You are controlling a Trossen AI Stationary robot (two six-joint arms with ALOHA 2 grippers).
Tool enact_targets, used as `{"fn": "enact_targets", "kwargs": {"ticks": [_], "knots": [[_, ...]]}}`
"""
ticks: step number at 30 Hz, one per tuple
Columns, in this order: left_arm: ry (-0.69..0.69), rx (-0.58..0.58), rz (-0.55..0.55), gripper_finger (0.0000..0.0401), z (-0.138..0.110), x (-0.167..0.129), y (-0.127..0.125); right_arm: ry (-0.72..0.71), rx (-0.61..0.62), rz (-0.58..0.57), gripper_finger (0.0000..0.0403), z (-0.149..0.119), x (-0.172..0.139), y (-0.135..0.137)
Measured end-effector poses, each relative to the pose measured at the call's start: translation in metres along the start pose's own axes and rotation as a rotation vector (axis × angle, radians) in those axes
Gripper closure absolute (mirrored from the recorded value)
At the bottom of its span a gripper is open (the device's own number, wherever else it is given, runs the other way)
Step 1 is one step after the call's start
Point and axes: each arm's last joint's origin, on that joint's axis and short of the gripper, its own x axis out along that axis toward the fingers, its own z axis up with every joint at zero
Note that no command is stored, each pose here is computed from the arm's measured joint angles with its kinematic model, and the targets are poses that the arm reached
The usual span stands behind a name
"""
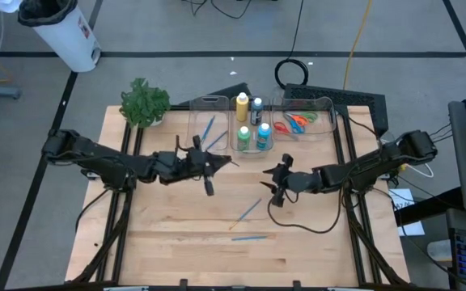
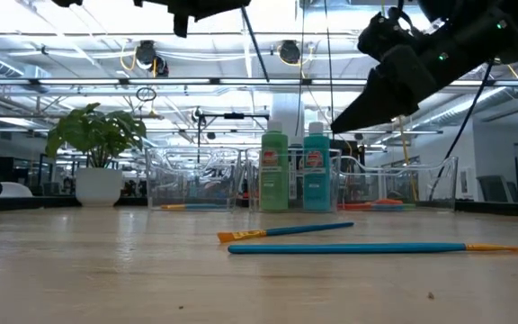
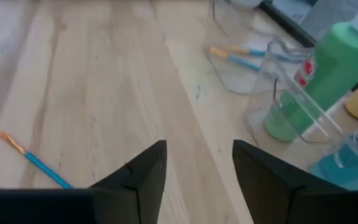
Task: Pick & Place Paint Supplies
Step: Put the blue paint brush into the left transparent bin
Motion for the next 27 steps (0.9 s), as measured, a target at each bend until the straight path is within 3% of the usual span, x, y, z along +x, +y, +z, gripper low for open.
{"fn": "enact_targets", "kwargs": {"ticks": [4, 9, 12, 14, 22, 27], "knots": [[-0.027, -0.020, -0.172, 0.0392, -0.007, -0.003, 0.001, -0.067, 0.034, 0.011, 0.0223, -0.009, -0.007, -0.005], [-0.170, -0.202, -0.601, 0.0390, -0.017, -0.017, 0.004, -0.147, 0.076, 0.017, 0.0230, -0.017, -0.014, -0.013], [-0.096, -0.244, -0.884, 0.0392, -0.028, -0.027, -0.005, -0.183, 0.095, 0.020, 0.0234, -0.021, -0.017, -0.016], [-0.041, -0.228, -0.952, 0.0392, -0.034, -0.032, -0.013, -0.205, 0.105, 0.025, 0.0236, -0.022, -0.017, -0.016], [-0.088, -0.167, -0.732, 0.0392, -0.033, -0.030, -0.017, -0.218, 0.113, 0.027, 0.0236, -0.022, -0.018, -0.016], [-0.119, -0.200, -0.265, 0.0387, -0.028, -0.025, 0.000, -0.216, 0.111, 0.027, 0.0237, -0.022, -0.018, -0.016]]}}
